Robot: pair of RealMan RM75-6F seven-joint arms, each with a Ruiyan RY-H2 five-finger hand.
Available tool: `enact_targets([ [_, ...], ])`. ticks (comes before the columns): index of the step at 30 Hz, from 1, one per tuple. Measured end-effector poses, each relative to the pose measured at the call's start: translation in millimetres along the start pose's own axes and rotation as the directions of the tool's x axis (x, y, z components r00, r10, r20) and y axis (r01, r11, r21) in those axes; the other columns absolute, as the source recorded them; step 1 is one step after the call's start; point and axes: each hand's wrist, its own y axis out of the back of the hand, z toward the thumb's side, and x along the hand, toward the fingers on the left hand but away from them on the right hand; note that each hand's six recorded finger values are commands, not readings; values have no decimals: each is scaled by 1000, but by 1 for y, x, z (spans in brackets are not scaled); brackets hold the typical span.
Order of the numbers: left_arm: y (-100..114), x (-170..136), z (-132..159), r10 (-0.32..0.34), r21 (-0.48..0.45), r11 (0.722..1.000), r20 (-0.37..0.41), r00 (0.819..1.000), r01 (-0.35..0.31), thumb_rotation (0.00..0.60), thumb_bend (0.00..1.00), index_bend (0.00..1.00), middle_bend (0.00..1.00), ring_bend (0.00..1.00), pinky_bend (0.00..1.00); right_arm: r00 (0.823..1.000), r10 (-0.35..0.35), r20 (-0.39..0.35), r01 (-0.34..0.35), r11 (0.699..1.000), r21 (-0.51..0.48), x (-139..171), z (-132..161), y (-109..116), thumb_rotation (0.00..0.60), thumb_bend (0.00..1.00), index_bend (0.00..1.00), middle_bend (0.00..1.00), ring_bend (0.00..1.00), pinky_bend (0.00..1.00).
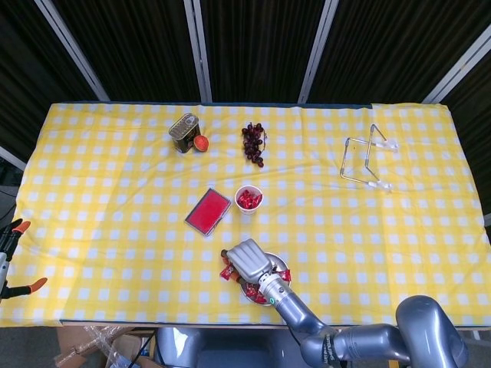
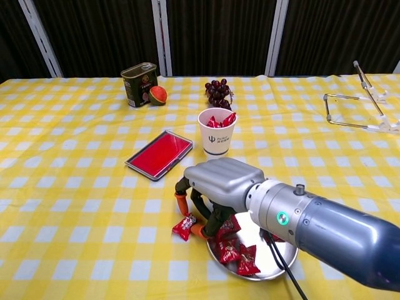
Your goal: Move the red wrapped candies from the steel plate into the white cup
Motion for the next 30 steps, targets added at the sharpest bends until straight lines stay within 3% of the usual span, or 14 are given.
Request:
enact_targets([
  [17,0,0,0,0,-1,1000,0,1000,0,600,25,0,0,0,0,1000,0,-10,0,1000,-22,1,6,-1,600,412,533,691,802,914],
  [30,0,0,0,0,-2,1000,1,1000,0,600,25,0,0,0,0,1000,-29,-7,28,998,-54,3,7,14,600,425,534,691,802,914],
])
